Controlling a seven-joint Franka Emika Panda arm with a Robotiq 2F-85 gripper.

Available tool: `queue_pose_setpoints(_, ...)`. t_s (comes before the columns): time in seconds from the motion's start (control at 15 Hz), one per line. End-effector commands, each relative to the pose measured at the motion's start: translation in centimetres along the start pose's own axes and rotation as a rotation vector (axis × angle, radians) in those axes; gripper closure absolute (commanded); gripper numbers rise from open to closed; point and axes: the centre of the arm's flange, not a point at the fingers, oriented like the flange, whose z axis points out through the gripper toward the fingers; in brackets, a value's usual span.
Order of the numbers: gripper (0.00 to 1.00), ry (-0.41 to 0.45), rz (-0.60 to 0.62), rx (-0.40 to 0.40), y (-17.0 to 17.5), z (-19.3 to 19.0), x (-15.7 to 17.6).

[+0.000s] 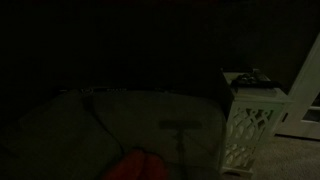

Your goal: Move an object and it was not done smoothly

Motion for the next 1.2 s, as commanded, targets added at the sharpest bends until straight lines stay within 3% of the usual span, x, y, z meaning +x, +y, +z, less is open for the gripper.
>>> queue_pose_setpoints(0.0, 0.0, 0.0, 0.0, 0.0, 0.0, 0.0, 0.0)
queue_pose_setpoints(0.27, 0.0, 0.0, 0.0, 0.0, 0.0, 0.0, 0.0)
queue_pose_setpoints(0.47, 0.0, 0.025, -0.064, 0.105, -3.0, 0.3, 0.5)
queue_pose_setpoints(0.8, 0.0, 0.041, -0.237, 0.322, -13.0, 2.0, 0.7)
queue_pose_setpoints(0.93, 0.0, 0.069, -0.303, 0.357, -17.5, 3.1, 0.8)
queue_pose_setpoints(1.13, 0.0, 0.13, -0.361, 0.323, -25.0, 5.7, 0.8)
